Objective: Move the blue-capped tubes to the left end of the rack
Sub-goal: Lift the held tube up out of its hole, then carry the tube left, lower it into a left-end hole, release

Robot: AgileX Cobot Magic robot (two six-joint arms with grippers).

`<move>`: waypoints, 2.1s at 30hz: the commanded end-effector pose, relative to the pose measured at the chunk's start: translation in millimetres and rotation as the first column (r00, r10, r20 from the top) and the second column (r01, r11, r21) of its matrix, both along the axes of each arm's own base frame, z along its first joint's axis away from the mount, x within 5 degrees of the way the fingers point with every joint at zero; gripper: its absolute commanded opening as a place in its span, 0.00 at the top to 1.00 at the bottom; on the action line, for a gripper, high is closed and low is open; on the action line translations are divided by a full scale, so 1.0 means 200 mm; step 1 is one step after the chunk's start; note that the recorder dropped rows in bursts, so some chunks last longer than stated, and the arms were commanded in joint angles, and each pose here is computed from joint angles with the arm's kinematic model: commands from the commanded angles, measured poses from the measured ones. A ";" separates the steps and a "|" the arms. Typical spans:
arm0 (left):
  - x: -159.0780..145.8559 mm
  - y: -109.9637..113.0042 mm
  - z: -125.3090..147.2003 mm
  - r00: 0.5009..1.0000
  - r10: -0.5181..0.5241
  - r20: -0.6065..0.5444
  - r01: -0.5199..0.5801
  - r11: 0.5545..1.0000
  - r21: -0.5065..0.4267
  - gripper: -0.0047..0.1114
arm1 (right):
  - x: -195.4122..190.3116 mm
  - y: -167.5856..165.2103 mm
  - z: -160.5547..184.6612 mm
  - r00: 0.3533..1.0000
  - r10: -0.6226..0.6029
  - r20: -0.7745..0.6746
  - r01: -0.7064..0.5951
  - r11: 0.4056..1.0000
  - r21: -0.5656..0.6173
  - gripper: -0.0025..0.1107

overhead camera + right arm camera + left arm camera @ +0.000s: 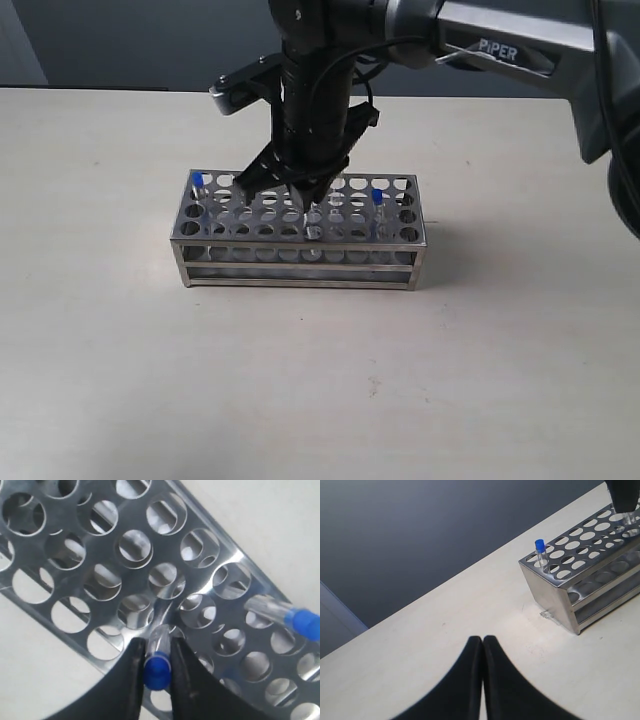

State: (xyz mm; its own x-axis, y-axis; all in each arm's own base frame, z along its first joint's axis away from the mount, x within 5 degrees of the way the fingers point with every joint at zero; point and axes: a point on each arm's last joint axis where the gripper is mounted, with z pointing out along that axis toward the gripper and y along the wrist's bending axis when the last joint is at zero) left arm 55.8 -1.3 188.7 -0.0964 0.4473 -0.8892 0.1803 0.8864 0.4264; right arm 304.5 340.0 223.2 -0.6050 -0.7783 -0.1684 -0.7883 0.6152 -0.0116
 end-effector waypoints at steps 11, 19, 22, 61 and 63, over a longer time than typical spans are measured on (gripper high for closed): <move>0.00 0.00 0.01 1.000 -0.006 0.004 0.006 1.000 -0.010 0.95 | -0.08 -0.08 0.37 0.993 0.030 0.117 -0.045 0.991 0.124 0.98; 0.00 0.00 0.01 1.000 -0.006 0.004 0.006 1.000 -0.010 0.95 | -0.08 -0.04 0.43 0.977 0.102 0.186 -0.145 0.961 0.235 0.98; 0.00 0.00 0.01 1.000 -0.006 0.004 0.006 1.000 -0.010 0.95 | -0.06 -0.01 0.45 0.960 0.119 0.252 -0.194 0.935 0.296 0.98; 0.00 0.00 0.01 1.000 -0.008 0.009 0.008 1.000 -0.007 0.95 | 0.17 0.32 0.05 0.953 0.237 0.187 -0.287 0.907 0.308 0.98; 0.00 0.00 0.01 1.000 -0.008 0.009 0.008 1.000 -0.007 0.95 | 0.17 0.34 0.00 0.958 0.236 0.165 -0.278 0.906 0.318 0.98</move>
